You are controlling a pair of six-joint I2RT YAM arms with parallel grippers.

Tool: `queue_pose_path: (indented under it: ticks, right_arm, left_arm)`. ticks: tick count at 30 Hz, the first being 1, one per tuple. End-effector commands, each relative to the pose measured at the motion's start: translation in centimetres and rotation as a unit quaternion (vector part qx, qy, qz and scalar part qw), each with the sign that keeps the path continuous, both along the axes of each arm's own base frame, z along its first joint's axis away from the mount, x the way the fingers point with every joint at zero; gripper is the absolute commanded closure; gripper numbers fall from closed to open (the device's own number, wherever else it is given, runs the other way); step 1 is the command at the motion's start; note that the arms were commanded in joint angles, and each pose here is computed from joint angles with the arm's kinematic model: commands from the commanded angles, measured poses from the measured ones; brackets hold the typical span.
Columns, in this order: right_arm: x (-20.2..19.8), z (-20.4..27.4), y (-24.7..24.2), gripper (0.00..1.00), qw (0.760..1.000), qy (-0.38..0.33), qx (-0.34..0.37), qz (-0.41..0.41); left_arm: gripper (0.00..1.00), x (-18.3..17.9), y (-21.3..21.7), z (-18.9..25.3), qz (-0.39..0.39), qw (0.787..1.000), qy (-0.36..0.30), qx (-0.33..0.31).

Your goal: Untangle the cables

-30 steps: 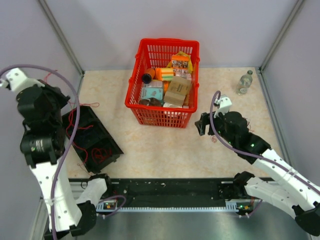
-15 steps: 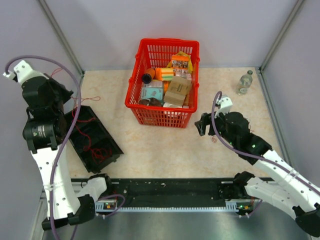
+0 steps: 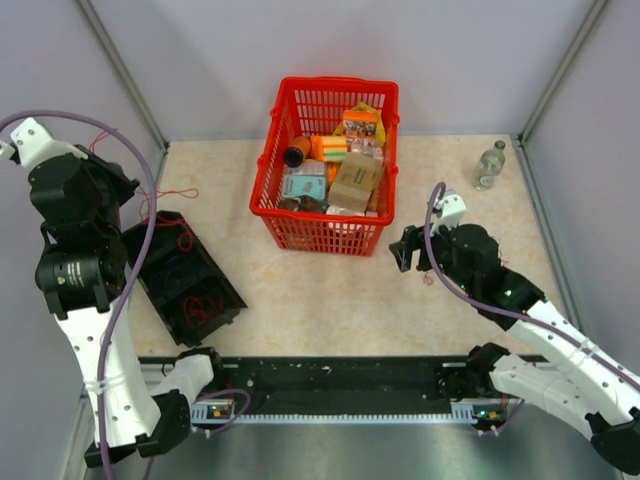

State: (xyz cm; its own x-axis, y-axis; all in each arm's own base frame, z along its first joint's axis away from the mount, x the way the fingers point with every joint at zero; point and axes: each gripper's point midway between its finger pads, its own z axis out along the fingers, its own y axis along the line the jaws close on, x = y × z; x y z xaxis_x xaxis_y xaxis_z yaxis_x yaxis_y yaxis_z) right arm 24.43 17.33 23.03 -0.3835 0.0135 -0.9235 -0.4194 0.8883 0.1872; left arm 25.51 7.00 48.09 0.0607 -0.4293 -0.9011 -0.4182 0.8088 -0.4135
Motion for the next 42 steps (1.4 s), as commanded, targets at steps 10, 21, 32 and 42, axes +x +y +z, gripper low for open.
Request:
queue_pose_path:
  ticks: [10, 21, 32, 42]
  right_arm:
    - [-0.1, 2.2, 0.9, 0.23, 0.999, -0.026, 0.031, 0.015]
    - [-0.3, 2.1, 1.2, 0.23, 0.999, -0.025, 0.03, 0.02]
    - [-0.4, 2.2, 1.4, 0.23, 0.999, -0.027, 0.031, 0.024]
    - [-0.6, 2.2, 1.2, 0.24, 0.999, -0.027, 0.033, 0.021]
  left_arm:
    - [1.0, -0.2, 0.4, -2.8, 0.008, 0.999, 0.03, 0.006]
    - [1.0, -0.9, 1.1, -12.2, 0.046, 0.989, 0.132, -0.038]
    - [1.0, -5.3, 0.5, -27.7, 0.137, 0.936, 0.28, -0.16]
    - [1.0, -9.4, 0.6, -37.4, 0.273, 0.851, 0.386, -0.229]
